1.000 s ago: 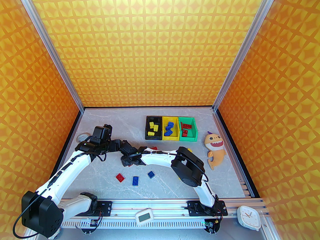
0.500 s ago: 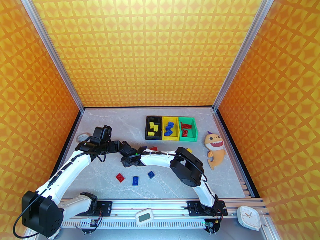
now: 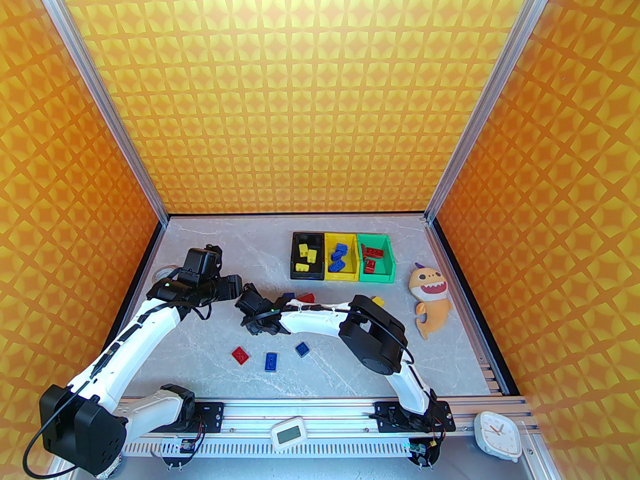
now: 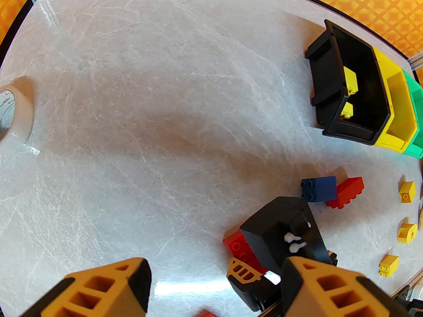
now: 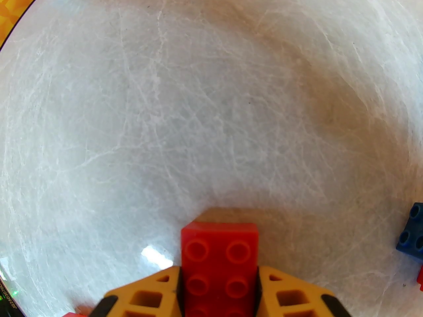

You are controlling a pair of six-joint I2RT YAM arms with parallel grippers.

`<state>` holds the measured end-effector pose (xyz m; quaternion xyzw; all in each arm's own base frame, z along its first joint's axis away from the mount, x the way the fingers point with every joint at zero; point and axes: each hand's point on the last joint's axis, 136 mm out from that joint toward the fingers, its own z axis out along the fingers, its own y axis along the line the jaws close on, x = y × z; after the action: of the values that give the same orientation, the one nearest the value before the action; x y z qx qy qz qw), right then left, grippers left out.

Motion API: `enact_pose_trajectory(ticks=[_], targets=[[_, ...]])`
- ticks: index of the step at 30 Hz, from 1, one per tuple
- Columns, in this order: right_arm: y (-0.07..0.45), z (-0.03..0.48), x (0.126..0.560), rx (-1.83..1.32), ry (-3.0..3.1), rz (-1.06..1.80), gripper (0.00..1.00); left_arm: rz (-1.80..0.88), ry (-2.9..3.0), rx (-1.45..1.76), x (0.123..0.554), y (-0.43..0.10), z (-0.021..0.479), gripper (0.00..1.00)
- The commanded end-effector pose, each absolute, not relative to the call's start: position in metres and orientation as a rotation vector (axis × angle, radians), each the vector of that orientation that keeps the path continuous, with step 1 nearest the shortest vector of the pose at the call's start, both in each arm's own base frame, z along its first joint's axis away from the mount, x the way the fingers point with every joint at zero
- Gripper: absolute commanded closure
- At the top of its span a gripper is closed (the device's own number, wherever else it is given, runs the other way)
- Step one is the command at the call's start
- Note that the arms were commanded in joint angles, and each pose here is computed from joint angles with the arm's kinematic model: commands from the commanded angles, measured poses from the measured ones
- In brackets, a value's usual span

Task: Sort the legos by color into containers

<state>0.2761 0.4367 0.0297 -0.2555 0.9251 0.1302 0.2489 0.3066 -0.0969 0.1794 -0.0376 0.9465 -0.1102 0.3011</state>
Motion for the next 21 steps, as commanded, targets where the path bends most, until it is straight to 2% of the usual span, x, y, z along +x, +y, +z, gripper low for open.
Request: enact_pose_trajectory(ticks=[1, 11, 21], targets=[[0.389, 0.013, 0.28, -0.696, 2.601, 0.209, 0.76, -0.342, 2.479, -0.073, 0.308, -0.104, 0.194, 0.31], [0.314, 0.09, 0.336, -0.531, 2.502, 0.182, 0.76, -0.446, 2.436, -0.009, 0.308, -0.123, 0.201, 0.32], [0.232, 0.122, 0.372, -0.345, 2.486, 0.146, 0.76, -0.457, 2.452, 0.033, 0.312, -0.135, 0.195, 0.32]])
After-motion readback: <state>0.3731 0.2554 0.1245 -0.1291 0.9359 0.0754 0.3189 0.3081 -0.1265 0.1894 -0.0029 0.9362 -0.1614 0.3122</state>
